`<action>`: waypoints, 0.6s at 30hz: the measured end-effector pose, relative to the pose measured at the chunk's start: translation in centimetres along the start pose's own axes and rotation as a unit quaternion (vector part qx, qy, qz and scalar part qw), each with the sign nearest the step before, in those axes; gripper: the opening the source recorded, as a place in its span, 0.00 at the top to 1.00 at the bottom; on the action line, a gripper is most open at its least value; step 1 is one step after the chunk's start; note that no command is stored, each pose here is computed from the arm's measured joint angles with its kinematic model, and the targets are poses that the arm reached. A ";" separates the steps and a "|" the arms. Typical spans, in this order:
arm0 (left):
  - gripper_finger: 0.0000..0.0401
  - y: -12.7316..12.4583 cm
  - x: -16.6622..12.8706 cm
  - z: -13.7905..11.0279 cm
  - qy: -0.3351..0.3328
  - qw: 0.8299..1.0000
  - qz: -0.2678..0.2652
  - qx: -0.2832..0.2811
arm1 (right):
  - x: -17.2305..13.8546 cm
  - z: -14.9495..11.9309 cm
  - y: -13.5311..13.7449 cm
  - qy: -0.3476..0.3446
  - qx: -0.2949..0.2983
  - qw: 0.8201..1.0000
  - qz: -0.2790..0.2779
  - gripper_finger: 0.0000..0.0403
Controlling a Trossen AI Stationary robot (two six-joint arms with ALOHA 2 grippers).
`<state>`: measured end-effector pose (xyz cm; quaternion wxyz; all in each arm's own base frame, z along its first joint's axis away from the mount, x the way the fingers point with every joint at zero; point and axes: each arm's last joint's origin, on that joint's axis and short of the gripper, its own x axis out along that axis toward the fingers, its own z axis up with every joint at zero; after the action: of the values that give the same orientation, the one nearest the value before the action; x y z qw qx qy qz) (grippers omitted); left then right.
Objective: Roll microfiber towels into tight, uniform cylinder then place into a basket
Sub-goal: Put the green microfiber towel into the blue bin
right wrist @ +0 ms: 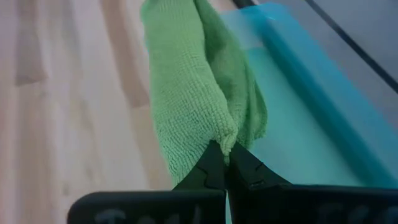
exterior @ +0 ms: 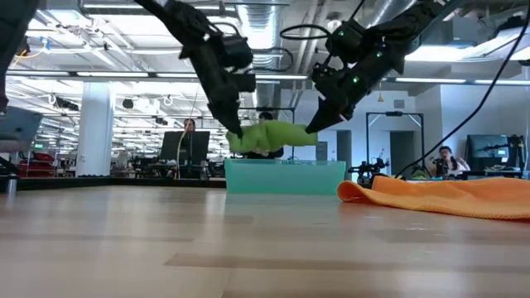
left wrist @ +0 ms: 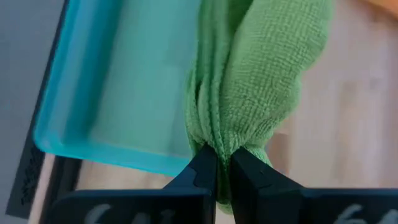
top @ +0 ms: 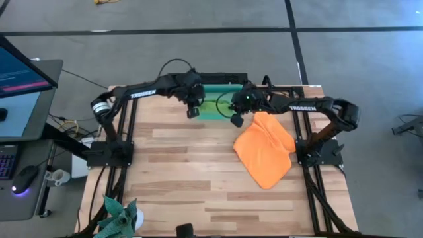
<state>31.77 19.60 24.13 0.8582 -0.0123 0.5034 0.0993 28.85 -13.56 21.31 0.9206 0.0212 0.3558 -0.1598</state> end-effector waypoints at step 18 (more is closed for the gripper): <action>0.98 2.1 6.0 1.7 0.094 0.993 -0.023 0.072 | 3.3 -3.6 -4.5 0.090 -0.007 0.996 -0.023 0.98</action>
<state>35.67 22.81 19.88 0.8078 0.0290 0.5872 0.0418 27.44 -18.15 16.82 0.8810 0.0206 0.4386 -0.1761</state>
